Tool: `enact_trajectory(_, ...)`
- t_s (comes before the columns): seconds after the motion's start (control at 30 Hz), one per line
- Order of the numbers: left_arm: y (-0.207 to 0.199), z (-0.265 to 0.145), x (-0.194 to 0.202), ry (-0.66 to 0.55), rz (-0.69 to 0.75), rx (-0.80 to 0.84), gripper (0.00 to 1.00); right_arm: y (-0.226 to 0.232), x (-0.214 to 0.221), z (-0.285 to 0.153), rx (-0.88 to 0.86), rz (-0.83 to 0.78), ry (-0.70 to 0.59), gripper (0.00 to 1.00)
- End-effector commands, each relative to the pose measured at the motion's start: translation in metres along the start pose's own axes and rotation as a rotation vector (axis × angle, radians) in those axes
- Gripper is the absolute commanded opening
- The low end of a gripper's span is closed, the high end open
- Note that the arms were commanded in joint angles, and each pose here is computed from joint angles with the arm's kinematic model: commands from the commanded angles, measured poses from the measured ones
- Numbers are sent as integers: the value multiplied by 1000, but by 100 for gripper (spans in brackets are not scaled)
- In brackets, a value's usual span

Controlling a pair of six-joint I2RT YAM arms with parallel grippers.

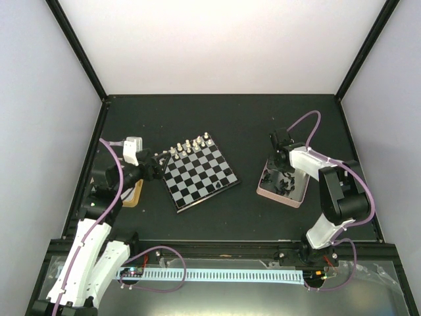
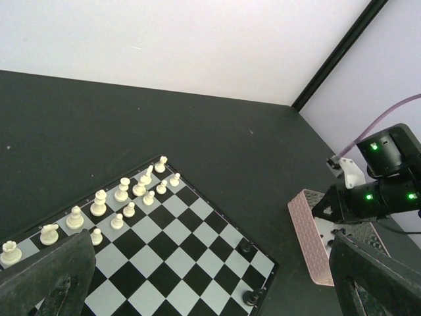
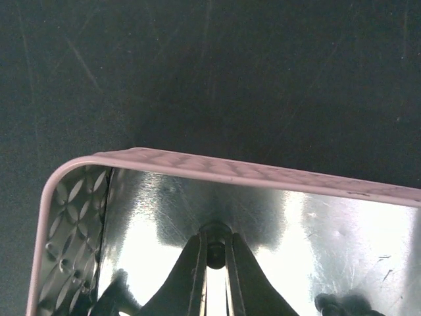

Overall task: Set up the chess pieces on the board
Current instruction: Pick up the chess piece from the storage box, then place the chess piece on the chessboard.

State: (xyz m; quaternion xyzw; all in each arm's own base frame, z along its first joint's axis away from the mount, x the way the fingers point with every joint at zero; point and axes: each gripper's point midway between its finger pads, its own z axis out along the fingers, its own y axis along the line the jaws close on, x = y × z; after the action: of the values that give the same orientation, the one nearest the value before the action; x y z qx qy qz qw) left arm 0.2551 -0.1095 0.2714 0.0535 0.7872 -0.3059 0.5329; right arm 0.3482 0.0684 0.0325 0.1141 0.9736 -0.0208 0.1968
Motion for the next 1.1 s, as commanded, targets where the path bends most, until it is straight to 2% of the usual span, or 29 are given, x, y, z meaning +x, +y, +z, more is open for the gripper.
enact_trajectory(0.0,-1,-4,-10,-24,4,-10,99,-1,-14,-10,0,-9,-56,2)
enact_trajectory(0.17,-1,-5,-9,-24,3,-8,99,6,-10,-34,-66,-18,-65,2)
enact_trajectory(0.3,-2,-5,-10,-25,0,-5,99,33,-3,-65,-168,-66,-83,2)
enact_trajectory(0.6,-7,-4,-8,-14,-13,24,99,140,33,-123,-342,-272,-88,3)
enact_trajectory(0.8,-8,-5,-9,-21,-5,24,99,192,58,-124,-349,-393,-62,4)
enact_trajectory(1.07,-8,-7,-11,-30,4,18,99,211,79,-93,-299,-441,15,4)
